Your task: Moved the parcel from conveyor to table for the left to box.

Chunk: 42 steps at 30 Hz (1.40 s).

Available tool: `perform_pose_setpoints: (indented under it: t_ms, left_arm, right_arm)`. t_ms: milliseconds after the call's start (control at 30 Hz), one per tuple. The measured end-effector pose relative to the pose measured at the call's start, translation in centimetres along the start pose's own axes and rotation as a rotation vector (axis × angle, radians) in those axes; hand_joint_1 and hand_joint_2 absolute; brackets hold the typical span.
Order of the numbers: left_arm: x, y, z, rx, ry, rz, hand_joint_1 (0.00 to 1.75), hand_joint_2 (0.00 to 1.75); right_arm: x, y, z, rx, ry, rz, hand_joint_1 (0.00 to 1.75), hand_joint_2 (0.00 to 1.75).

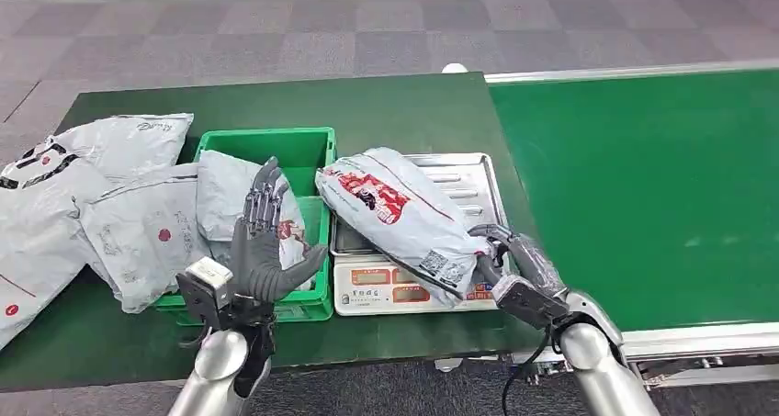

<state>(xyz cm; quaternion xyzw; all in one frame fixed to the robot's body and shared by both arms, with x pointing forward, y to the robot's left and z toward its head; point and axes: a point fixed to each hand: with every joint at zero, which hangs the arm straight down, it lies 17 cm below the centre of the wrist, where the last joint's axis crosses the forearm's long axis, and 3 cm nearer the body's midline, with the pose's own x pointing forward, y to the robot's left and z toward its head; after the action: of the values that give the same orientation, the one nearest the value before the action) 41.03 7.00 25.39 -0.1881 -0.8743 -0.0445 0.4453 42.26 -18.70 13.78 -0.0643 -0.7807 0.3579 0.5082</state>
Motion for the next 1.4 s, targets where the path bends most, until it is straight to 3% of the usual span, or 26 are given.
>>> perform_pose_setpoints:
  t_ms: [333, 833, 900, 1000, 1100, 1133, 1300, 1400]
  left_arm:
    - [-1.1, -0.5, -2.4, -0.046, 0.031, -0.025, 0.00, 1.75]
    - [-3.8, -1.0, -4.3, -0.052, 0.098, -0.097, 0.00, 1.75]
    - [-4.4, -0.6, -4.7, -0.037, 0.117, -0.143, 0.00, 1.75]
    - [-5.6, 0.0, -5.7, -0.008, 0.139, -0.232, 0.00, 1.75]
    - [-7.4, 0.1, -6.4, -0.012, 0.177, -0.275, 0.00, 1.75]
    - [-8.1, 0.3, -6.4, -0.007, 0.197, -0.313, 0.00, 1.75]
    - [-10.4, 0.6, -6.2, -0.003, 0.263, -0.402, 0.00, 1.75]
    - [-12.5, 0.6, -5.7, -0.046, 0.339, -0.560, 0.00, 1.75]
  right_arm:
    - [2.8, -1.8, -0.4, -0.060, -0.106, -0.004, 0.00, 1.75]
    - [4.0, -3.9, -0.4, -0.141, -0.139, 0.058, 0.00, 1.75]
    - [6.0, -6.2, -0.2, -0.258, -0.228, 0.085, 0.00, 1.75]
    - [10.3, -12.7, 1.5, -0.597, -0.360, 0.162, 0.00, 1.75]
    - [14.0, -19.8, 6.3, -0.992, -0.422, 0.131, 0.00, 1.75]
    - [14.9, -21.0, 7.5, -1.067, -0.438, 0.118, 0.00, 1.75]
    - [18.1, -22.6, 10.0, -1.166, -0.513, 0.099, 0.00, 1.75]
    - [18.8, -23.3, 10.8, -1.202, -0.530, 0.087, 0.00, 1.75]
